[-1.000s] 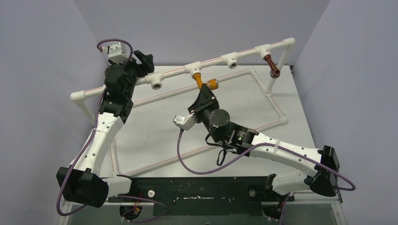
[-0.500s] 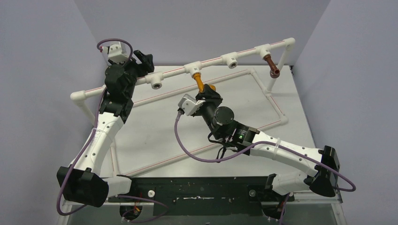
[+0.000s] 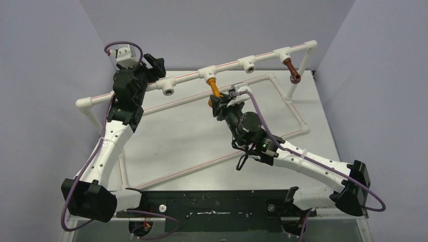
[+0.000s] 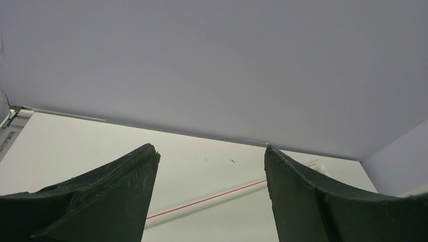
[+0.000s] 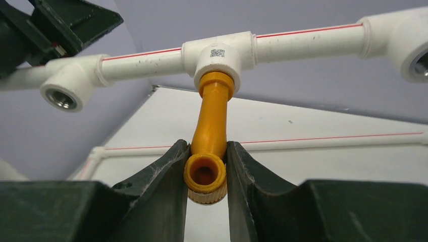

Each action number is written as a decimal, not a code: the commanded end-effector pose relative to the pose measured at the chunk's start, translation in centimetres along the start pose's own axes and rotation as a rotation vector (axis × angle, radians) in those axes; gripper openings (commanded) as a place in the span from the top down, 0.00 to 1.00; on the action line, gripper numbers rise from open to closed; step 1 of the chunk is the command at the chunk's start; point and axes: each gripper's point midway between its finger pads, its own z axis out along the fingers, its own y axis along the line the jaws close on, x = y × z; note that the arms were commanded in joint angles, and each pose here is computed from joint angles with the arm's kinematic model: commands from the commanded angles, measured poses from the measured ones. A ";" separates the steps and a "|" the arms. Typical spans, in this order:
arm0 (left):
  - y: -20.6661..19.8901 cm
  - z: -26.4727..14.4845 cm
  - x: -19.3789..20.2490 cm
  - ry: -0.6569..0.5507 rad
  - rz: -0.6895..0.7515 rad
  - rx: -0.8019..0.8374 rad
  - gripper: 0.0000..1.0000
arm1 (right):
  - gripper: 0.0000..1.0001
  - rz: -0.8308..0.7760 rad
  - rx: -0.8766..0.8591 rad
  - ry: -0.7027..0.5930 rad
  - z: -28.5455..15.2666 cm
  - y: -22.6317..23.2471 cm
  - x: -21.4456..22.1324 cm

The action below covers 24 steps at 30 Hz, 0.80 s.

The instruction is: Install the water faucets

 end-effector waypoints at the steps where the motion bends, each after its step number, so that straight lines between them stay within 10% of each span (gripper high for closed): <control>1: 5.2 -8.8 24.3 0.878 0.135 -0.077 0.26 | 1.00 0.403 -0.021 -0.109 0.5 0.5 -3.3; 24: 5.1 -8.8 24.2 0.875 0.132 -0.073 0.26 | 1.00 1.420 -0.159 -0.165 -0.3 0.9 -6.6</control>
